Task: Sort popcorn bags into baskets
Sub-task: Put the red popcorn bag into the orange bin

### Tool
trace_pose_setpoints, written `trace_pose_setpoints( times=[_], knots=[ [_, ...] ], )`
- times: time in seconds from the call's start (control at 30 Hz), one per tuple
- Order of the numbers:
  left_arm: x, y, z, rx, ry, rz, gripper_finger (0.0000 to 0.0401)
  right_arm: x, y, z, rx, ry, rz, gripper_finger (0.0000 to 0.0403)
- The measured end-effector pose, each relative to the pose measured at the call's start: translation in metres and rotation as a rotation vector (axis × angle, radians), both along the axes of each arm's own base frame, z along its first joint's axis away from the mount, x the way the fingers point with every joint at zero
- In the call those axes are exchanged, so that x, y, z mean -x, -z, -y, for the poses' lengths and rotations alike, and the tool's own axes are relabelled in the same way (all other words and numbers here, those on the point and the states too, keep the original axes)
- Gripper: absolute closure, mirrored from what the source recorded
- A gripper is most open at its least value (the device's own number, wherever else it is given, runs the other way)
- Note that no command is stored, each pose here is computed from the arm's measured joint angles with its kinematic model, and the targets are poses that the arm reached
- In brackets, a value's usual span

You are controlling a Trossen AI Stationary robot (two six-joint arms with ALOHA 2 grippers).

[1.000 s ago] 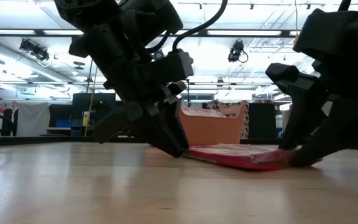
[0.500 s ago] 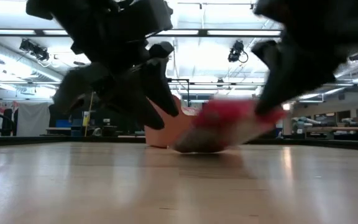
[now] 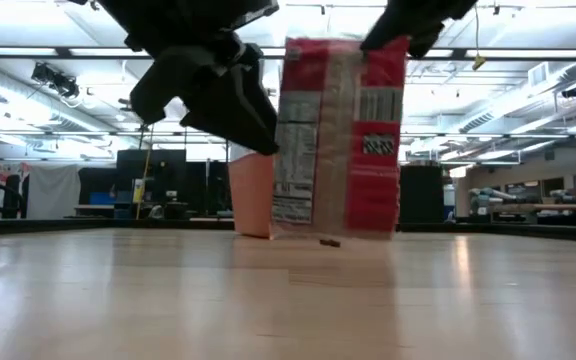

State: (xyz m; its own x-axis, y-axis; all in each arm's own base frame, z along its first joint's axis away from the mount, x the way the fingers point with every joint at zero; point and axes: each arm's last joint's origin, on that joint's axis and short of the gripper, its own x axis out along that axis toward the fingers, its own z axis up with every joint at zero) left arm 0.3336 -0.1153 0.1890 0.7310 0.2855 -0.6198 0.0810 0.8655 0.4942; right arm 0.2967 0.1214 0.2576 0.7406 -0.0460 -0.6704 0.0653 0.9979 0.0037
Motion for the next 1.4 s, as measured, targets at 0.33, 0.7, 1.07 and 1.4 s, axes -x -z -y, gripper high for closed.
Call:
trace_pose_setpoints(
  times=[0.33, 0.7, 1.07, 1.4],
  knots=[
    [-0.008, -0.002, -0.011, 0.179, 0.033, 0.01, 0.0198, -0.007, -0.002, 0.002, -0.016, -0.009, 0.046, 0.0398],
    [-0.015, -0.005, -0.026, 0.165, 0.018, 0.055, 0.0379, -0.008, -0.007, 0.002, 0.004, -0.03, 0.087, 0.0389],
    [-0.018, -0.028, -0.037, 0.065, -0.149, -0.01, 0.0377, 0.026, -0.019, 0.022, 0.165, 0.12, -0.042, 0.0296],
    [-0.033, -0.089, -0.083, -0.031, -0.343, -0.025, 0.0372, 0.057, -0.01, 0.04, 0.341, 0.411, -0.2, 0.0282]
  ],
)
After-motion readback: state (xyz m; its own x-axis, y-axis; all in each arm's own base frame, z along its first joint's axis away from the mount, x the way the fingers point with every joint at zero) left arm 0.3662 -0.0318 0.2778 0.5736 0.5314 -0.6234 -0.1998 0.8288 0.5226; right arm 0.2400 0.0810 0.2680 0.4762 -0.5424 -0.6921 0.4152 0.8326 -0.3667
